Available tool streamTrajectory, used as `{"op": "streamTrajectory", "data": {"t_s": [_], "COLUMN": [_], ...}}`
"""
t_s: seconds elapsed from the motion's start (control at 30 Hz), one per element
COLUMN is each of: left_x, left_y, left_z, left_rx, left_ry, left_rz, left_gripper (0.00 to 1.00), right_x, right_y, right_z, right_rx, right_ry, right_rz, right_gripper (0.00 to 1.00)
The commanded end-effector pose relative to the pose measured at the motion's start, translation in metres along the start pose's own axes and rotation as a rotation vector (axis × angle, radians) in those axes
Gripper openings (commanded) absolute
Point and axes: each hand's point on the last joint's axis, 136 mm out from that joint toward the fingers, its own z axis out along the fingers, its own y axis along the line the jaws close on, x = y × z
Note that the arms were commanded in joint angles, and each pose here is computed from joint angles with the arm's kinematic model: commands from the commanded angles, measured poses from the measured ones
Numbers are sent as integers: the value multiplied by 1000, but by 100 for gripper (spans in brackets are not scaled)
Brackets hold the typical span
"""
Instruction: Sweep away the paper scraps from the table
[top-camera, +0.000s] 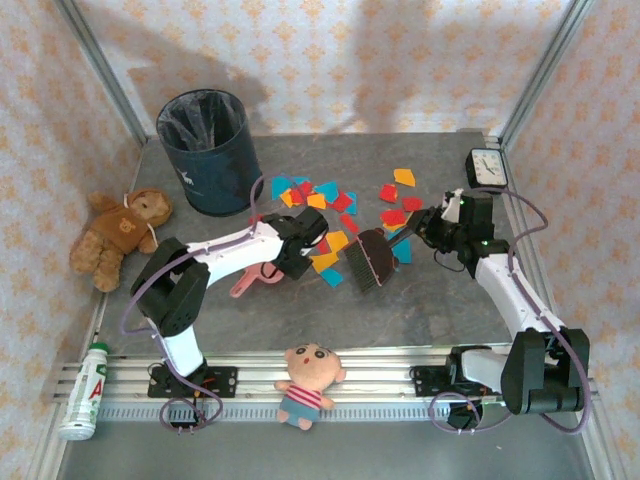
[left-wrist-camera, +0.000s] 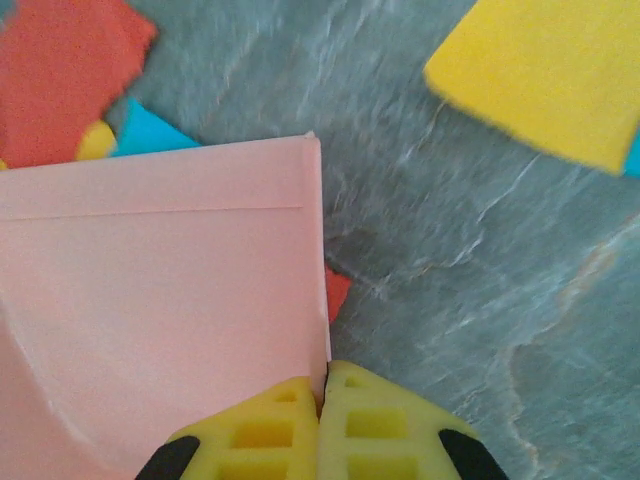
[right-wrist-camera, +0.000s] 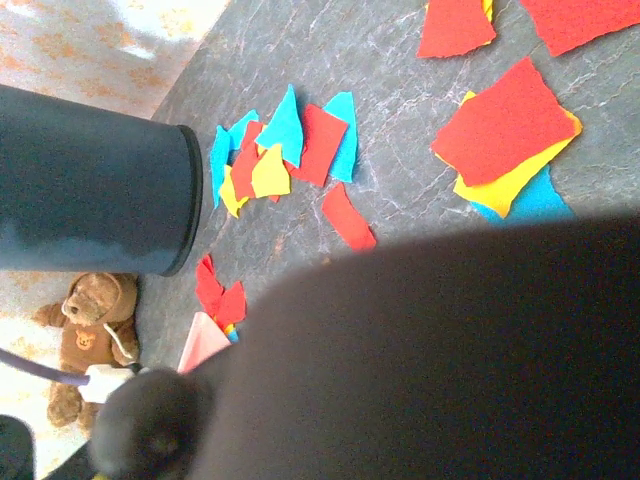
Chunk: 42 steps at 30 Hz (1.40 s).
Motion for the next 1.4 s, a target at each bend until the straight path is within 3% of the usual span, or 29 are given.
{"op": "streamTrajectory", "data": {"t_s": [0.0,0.5,0.87,1.17,1.37], "left_x": [-17,-83,-91,-94,-96], "left_y": [2,-64,-90,-90,-88], "left_z": [-19,-5,14,-10,-38], "left_rx": [-43,32,89,125,173], "left_ry": [-39,-67,-35,-87,-163], "left_rz": [63,316,376,351,327], "left_gripper": [0,0,0,40,48], "right_x": [-15,-29,-25,-25,-23], "right_y": [9,-36,-44,-42,-39], "right_z": [-13,-56,-65,-64,-62], "right_rx": [6,127,190,179,153], "right_ry": [-77,-181,-185,-180,-168], "right_rz": [-41,47,29,30,22], "right_gripper": [0,0,0,0,0]}}
